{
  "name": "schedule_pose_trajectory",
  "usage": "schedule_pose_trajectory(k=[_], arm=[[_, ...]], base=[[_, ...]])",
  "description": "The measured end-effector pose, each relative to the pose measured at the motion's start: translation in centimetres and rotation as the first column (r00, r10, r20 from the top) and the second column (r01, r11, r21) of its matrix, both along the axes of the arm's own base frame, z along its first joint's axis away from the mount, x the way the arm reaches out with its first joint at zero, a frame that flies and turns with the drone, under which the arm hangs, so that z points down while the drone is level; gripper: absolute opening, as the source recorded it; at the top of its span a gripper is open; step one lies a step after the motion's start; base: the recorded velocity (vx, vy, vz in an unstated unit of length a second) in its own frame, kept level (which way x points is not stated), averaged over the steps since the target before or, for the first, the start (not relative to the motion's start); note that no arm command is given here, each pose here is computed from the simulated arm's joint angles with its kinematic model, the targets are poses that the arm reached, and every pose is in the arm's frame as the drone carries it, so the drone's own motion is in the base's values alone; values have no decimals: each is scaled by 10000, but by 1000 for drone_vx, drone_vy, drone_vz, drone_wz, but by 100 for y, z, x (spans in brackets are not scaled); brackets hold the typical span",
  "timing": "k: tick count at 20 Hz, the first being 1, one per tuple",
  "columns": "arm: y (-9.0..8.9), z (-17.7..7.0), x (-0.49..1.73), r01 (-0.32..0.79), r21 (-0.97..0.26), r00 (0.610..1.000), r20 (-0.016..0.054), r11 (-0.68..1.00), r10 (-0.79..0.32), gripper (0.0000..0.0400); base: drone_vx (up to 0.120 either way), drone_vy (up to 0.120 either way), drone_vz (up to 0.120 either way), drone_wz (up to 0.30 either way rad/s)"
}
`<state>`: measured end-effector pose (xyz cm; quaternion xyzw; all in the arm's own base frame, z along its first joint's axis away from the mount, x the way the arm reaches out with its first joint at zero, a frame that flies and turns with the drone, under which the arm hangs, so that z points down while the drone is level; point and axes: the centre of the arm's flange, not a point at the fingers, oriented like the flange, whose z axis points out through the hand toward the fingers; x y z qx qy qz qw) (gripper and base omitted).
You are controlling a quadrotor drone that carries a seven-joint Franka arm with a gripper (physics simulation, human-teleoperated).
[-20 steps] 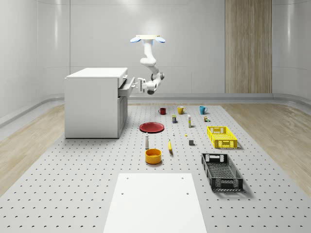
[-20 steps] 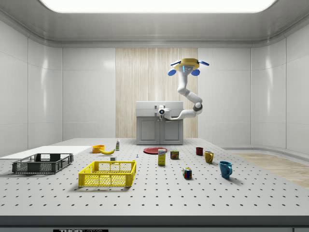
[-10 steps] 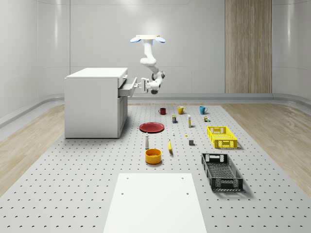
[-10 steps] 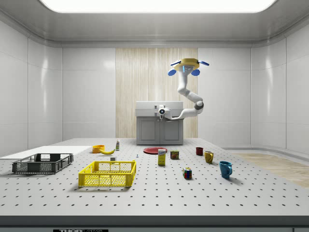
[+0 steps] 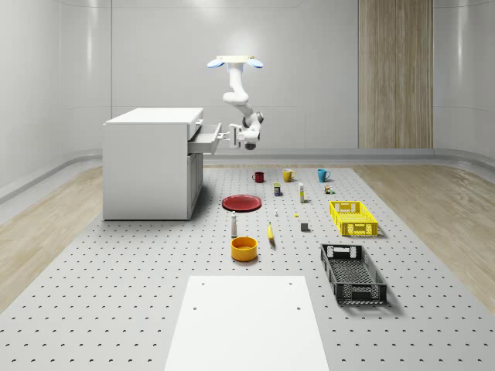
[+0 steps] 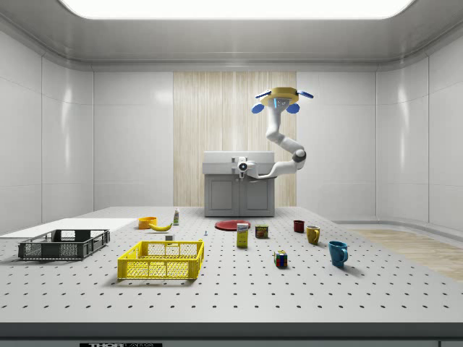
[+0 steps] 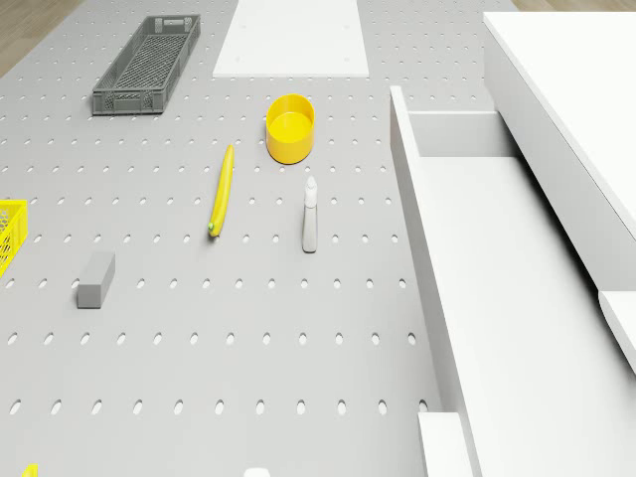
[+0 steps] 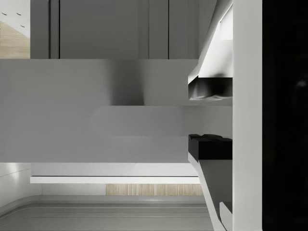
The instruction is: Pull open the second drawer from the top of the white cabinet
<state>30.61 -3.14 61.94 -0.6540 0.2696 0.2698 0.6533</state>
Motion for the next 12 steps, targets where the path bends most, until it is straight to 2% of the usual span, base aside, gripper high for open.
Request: schedule_pose_trajectory(k=[8, 12], arm=[[-429, 0, -2, 1, 2, 10000, 0, 10000, -1, 100], [-583, -1, 0, 1, 1, 10000, -2, 10000, -1, 100]], base=[[0, 0, 0, 0], [0, 0, 0, 0]])
